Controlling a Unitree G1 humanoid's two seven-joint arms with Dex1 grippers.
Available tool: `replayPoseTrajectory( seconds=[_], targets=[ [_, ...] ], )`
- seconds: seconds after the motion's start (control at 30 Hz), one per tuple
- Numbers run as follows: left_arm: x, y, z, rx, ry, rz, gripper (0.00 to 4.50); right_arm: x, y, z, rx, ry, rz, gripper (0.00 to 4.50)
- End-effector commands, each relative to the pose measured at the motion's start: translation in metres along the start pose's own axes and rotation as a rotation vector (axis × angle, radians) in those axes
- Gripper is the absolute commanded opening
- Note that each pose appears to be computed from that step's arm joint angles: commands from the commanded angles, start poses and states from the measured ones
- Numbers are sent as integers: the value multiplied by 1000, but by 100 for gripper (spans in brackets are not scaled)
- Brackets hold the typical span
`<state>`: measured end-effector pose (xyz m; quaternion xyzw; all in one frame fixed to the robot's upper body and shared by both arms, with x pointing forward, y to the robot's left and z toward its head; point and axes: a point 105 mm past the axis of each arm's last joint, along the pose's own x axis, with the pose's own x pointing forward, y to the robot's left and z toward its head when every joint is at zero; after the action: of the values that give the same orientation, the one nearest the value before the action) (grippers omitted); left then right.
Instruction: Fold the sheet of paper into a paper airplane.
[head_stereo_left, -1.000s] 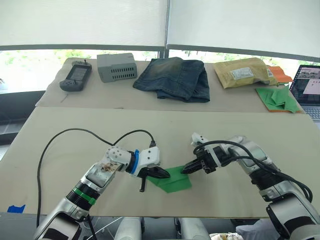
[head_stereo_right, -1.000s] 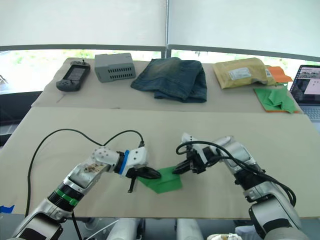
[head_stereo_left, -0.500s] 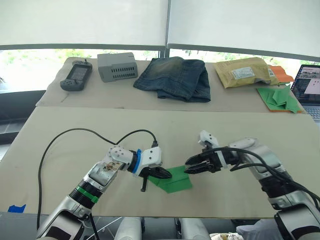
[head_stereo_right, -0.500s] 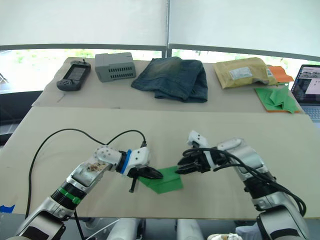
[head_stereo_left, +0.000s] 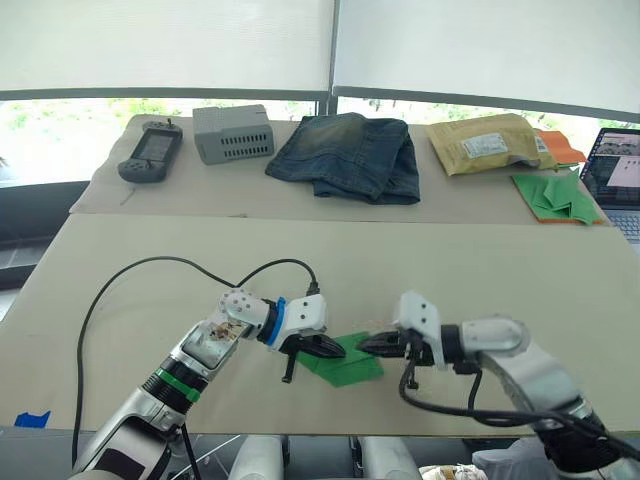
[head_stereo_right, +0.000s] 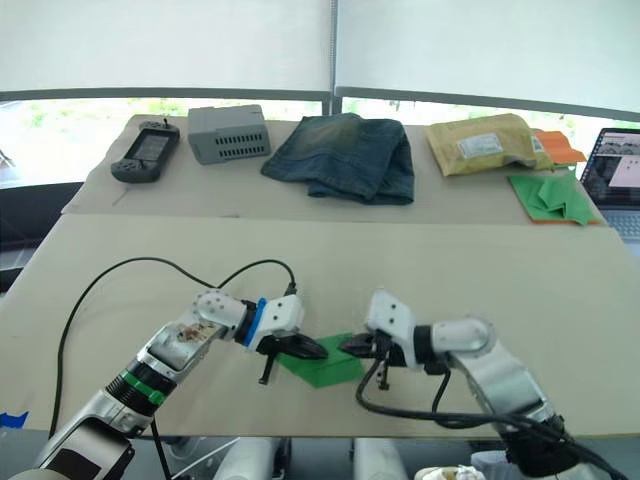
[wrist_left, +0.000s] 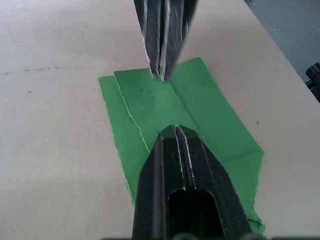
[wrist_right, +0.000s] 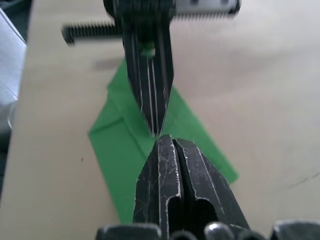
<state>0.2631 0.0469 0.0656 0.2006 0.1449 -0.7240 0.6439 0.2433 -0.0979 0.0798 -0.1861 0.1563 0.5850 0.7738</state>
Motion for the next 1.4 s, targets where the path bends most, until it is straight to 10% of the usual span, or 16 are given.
replayPoseTrajectory(
  seconds=[0.03,0.53,0.9,1.4],
  targets=[
    [1,-4,-10,-27,39,-22,0,3,-2,3,-22,-32,-73,3],
    [-9,-9,-12,-40,51,-31,0,-21,-17,-47,44,95,-241,3],
    [-9,-8,-13,-41,49,-30,0,-25,-12,29,-67,-174,-179,3],
    [-8,-13,2,-23,-16,-62,0,14,5,-33,-223,43,-56,3]
  ],
)
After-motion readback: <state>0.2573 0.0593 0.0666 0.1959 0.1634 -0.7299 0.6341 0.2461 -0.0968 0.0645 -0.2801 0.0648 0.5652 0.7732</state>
